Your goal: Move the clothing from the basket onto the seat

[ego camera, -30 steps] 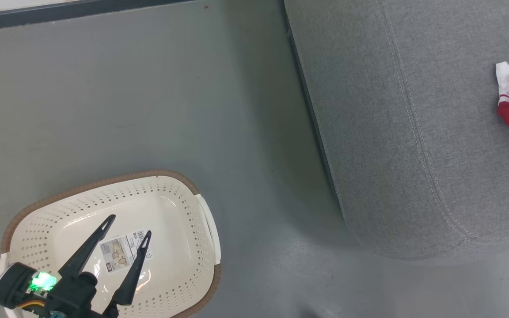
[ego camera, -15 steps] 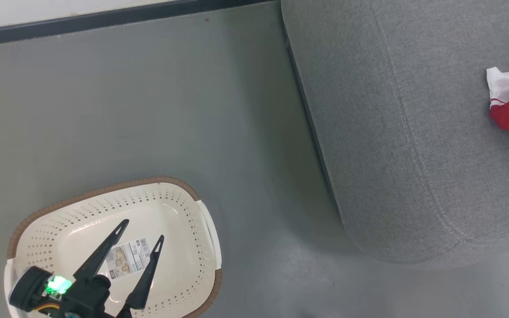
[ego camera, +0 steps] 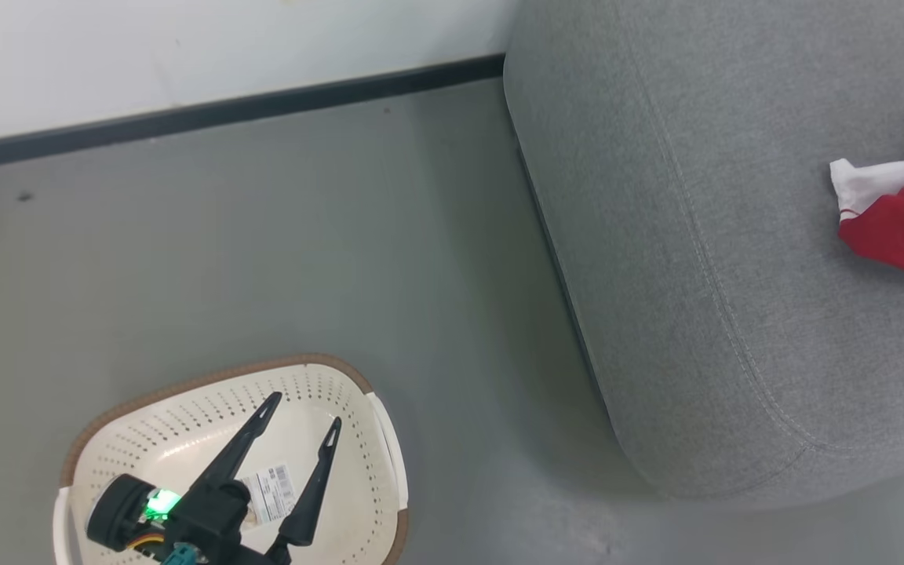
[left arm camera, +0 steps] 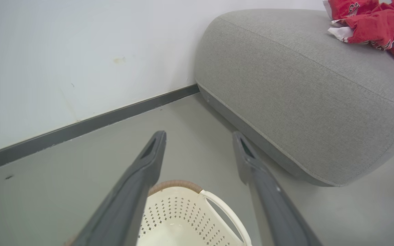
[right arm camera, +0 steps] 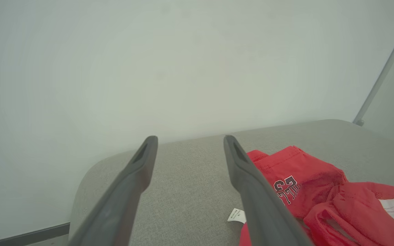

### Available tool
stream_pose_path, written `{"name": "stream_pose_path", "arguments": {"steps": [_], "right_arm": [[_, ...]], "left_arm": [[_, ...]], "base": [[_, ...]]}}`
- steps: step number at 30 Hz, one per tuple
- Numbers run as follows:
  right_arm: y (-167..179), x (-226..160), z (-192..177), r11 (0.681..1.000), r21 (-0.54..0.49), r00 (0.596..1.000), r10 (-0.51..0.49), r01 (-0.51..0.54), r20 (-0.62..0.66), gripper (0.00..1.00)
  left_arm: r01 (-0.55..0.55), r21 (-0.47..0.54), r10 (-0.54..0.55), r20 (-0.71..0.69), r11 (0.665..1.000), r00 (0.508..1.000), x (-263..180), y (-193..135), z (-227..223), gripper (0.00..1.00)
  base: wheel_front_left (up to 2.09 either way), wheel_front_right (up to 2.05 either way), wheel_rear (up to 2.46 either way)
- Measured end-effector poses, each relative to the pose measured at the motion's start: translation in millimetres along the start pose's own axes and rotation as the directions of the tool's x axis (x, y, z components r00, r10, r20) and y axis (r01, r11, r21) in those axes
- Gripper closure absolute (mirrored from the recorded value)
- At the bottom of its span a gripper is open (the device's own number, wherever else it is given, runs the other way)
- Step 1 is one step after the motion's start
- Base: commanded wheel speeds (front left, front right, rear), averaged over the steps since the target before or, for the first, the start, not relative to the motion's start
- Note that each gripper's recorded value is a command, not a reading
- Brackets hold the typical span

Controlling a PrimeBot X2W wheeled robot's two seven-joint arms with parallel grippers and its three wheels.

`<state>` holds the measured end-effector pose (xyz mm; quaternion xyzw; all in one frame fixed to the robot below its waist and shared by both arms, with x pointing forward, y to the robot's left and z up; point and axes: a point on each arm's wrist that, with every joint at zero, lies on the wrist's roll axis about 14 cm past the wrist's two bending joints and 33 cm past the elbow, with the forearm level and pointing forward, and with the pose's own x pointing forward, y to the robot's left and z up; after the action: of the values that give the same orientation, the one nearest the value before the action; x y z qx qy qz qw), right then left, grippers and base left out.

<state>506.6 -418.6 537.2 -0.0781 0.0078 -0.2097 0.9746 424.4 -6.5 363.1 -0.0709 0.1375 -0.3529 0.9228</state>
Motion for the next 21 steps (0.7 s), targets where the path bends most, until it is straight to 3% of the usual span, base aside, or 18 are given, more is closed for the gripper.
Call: {"name": "stream_pose_path", "arguments": {"steps": [9,17,21], "right_arm": [[38.3,-43.3,40.3,0.984,-0.078,0.975,0.168,-0.159,0.144,0.0],[62.7,-101.6,75.1,0.966,-0.035,0.924,0.257,-0.257,0.284,0.0],[76.1,-131.2,75.8,0.949,0.021,0.904,0.294,-0.316,0.31,0.0]], "left_arm": [[-0.032,-0.005,0.032,0.073,0.999,0.997,-4.6,-15.7,35.7,0.0],[-0.09,-0.006,0.09,0.136,0.996,0.987,-20.7,-26.4,66.1,0.0],[-0.116,-0.013,0.117,0.167,0.993,0.979,-30.1,-30.9,78.3,0.0]], "base": [[0.0,0.0,0.0],[0.0,0.0,0.0],[0.0,0.0,0.0]]}}
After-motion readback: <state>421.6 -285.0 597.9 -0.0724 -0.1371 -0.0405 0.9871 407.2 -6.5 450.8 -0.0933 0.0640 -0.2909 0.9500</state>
